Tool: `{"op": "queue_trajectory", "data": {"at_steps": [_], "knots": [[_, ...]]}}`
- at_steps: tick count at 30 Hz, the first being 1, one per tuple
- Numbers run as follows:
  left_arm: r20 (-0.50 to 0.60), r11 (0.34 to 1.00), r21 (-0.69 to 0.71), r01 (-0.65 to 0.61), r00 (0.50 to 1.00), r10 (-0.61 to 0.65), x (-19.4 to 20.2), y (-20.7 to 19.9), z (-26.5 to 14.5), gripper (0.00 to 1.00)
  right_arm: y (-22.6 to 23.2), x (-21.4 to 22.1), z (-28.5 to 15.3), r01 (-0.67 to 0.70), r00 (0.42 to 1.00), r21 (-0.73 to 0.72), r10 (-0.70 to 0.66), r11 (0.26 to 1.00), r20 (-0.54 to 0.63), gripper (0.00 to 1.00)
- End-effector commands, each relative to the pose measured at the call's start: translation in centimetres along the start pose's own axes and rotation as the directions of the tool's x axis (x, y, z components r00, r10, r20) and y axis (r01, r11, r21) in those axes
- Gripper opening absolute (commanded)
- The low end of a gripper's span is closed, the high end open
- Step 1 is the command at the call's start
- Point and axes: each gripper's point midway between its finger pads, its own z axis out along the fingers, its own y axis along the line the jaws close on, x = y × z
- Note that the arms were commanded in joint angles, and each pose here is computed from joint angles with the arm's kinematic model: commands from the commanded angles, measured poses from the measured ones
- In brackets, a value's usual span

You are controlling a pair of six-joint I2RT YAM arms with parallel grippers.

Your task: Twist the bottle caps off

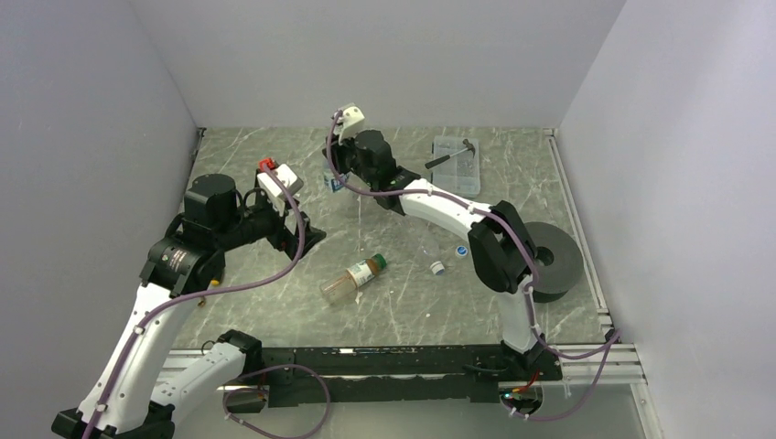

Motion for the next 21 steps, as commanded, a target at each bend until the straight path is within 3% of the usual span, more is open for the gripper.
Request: {"op": "queue_trajectory", "data": {"at_steps": [1,15,21], "knots": [[0.045,0.998,0.049,-0.044,0.998,0.042,-1.4,-1.0,-0.5,0.99,0.4,-5.8,0.9,-0.003,0.981,0.011,0.001,1.000,0.194,0.00],[0.061,0.998,0.044,-0.050,0.997,0.047,-2.2,-1.1,-1.1,0.99,1.9,-0.1,4.1,0.107,0.977,0.074,-0.119,0.992,0.179,0.00],[0.069,0.998,0.047,-0.040,0.997,0.037,-2.6,-1.2,-1.2,0.99,1.5,1.5,4.2,0.089,0.982,0.094,-0.103,0.992,0.159,0.00]]}}
